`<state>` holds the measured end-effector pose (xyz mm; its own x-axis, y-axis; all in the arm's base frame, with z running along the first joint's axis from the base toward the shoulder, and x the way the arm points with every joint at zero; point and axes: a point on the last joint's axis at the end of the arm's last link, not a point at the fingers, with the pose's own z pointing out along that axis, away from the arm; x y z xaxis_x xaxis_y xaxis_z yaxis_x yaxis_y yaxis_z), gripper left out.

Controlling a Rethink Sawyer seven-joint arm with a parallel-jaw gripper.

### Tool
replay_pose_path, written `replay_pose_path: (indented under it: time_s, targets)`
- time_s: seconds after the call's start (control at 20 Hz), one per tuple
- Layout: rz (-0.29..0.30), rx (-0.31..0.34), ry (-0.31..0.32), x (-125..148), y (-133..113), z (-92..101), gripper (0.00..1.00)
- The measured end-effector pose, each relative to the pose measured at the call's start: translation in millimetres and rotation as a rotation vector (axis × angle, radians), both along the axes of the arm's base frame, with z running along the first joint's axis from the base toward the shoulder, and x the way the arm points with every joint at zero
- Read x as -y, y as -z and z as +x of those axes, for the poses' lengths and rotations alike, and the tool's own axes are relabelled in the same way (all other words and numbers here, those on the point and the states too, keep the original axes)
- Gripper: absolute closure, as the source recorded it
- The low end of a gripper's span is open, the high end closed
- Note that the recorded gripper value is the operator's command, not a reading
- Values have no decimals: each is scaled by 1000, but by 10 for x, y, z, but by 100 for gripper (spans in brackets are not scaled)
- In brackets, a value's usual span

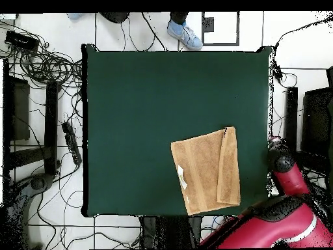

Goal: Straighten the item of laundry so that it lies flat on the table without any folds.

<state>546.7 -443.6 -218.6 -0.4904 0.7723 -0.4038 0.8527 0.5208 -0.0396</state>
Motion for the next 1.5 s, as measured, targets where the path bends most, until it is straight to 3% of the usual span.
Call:
replay_pose_path:
  time_s: [0.05, 0.2, 0.4, 0.6, 0.8, 1.1, 1.5]
  targets:
    - [13, -18, -8, -17, -218, 28, 0]
    - [34, -28, -19, -71, -472, 128, 0]
    - [67, -31, -53, -224, -1023, 419, 0]
    - [66, -16, -81, -343, -1487, 649, 0]
    - [53, 0, -91, -380, -1763, 751, 0]
    - [57, 10, -74, -403, -1988, 722, 0]
    - [111, 3, 0, -571, -1932, 548, 0]
